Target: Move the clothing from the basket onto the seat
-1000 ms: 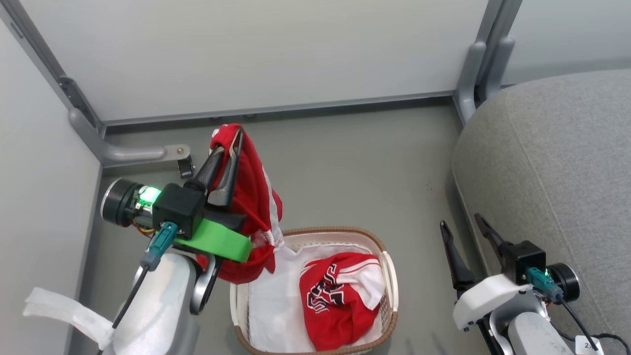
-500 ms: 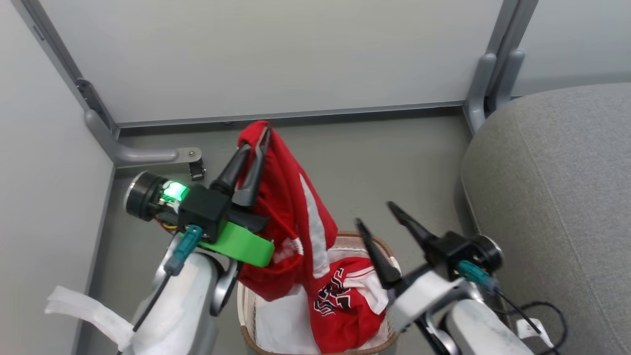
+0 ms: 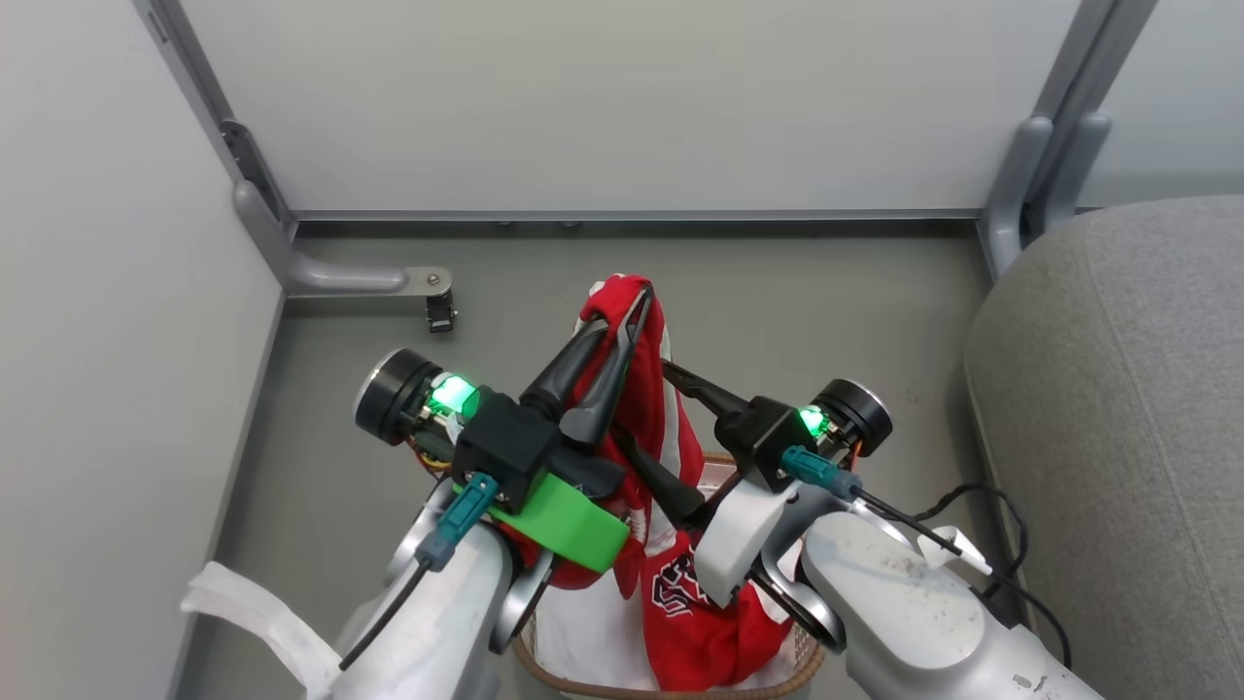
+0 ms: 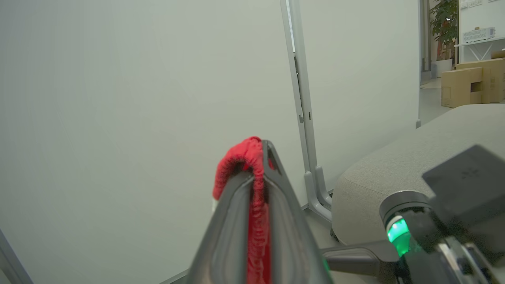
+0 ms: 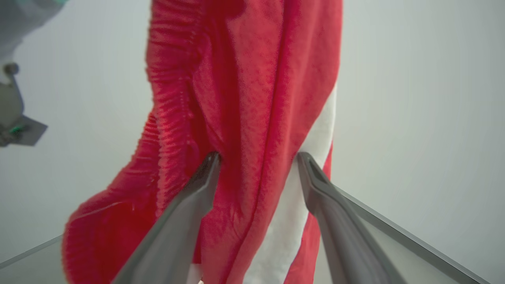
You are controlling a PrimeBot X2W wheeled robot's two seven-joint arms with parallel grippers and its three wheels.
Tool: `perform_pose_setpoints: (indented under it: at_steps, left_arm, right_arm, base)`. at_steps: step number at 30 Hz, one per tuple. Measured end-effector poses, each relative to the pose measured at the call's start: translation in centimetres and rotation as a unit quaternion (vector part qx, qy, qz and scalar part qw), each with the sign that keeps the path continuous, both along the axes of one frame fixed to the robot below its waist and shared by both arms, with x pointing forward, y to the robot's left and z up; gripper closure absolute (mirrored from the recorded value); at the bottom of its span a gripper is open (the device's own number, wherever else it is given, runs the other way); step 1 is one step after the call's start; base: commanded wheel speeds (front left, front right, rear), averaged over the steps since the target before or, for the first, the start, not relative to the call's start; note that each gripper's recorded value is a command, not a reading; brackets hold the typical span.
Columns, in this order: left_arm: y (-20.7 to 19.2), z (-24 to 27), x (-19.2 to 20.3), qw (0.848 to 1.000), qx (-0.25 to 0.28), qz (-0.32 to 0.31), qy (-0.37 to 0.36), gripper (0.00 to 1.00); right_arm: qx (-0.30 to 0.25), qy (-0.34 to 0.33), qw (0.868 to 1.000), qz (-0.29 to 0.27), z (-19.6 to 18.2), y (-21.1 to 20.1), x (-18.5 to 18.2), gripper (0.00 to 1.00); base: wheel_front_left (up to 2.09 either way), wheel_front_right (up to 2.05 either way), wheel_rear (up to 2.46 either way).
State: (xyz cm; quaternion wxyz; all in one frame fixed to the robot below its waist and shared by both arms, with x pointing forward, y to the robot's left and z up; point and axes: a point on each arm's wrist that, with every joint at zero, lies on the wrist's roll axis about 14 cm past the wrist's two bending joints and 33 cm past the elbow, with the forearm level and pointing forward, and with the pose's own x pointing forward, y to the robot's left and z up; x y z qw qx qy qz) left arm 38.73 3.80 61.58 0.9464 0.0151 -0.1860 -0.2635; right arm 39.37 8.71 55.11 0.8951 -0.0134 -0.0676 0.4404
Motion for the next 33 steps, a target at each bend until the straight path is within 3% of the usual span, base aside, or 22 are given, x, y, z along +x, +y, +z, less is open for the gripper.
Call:
perform_pose_setpoints:
  at_steps: [4, 5, 6, 7, 11, 12, 14, 15, 16, 23, 33]
  left_arm:
    - [-0.2, 0.1, -0.4, 1.0, -0.002, -0.004, 0.0, 1.0]
    - [-0.2, 0.2, -0.5, 1.0, -0.003, -0.004, -0.001, 1.0]
    - [-0.2, 0.2, -0.6, 1.0, -0.005, -0.005, -0.001, 1.0]
    - [-0.2, 0.2, -0.6, 1.0, -0.005, -0.004, -0.001, 1.0]
    - [-0.1, 0.2, -0.4, 1.0, -0.01, -0.004, 0.002, 1.0]
    - [0.0, 0.2, -0.3, 1.0, -0.011, -0.003, 0.002, 0.91]
    - [0.0, 0.3, -0.1, 1.0, -0.014, -0.001, 0.001, 0.52]
    - [0.1, 0.3, 0.1, 1.0, -0.015, 0.0, 0.002, 0.04]
    - [0.0, 0.2, 0.2, 1.0, -0.015, -0.001, 0.003, 0.0]
    - [-1.6, -1.1, 0.9, 1.0, -0.011, -0.023, 0.018, 0.0]
    - [-7.3, -2.4, 1.9, 0.994, -0.013, -0.102, 0.033, 0.0]
  right_arm:
    - [-0.015, 0.011, 1.0, 0.012, -1.2, 0.7, -0.3, 0.0]
    - [-0.019, 0.017, 1.0, 0.016, -1.6, 0.9, -0.5, 0.53]
    - [-0.021, 0.023, 0.999, 0.017, -1.9, 0.9, -0.6, 0.84]
    - [-0.021, 0.027, 0.999, 0.019, -2.1, 1.0, -0.7, 1.0]
    - [-0.016, 0.035, 0.999, 0.008, -2.2, 0.6, -0.1, 1.0]
    - [-0.014, 0.037, 0.999, 0.0, -2.1, 0.2, 0.3, 1.0]
    - [-0.009, 0.037, 0.999, -0.017, -1.9, -0.7, 1.0, 1.0]
    - [-0.005, 0.037, 0.999, -0.029, -1.8, -1.4, 1.4, 1.0]
    - [-0.001, 0.036, 0.999, -0.041, -1.6, -2.0, 1.8, 1.0]
    - [0.026, 0.025, 0.99, -0.133, -0.7, -7.8, 3.7, 1.0]
    - [0.039, -0.012, 0.956, -0.292, 1.0, -19.6, 4.5, 1.0]
  base:
    - [0.0, 0.0, 0.0]
    - [0.0, 0.0, 0.0]
    - [0.0, 0.0, 0.0]
    - [0.0, 0.0, 0.0]
    - [0.0, 0.0, 0.0]
    - [0.0, 0.0, 0.0]
    - [0.0, 0.0, 0.0]
    - [0.0, 0.0, 0.0]
    - [0.0, 0.0, 0.0]
    - [0.0, 0.0, 0.0]
    - [0.0, 0.0, 0.0]
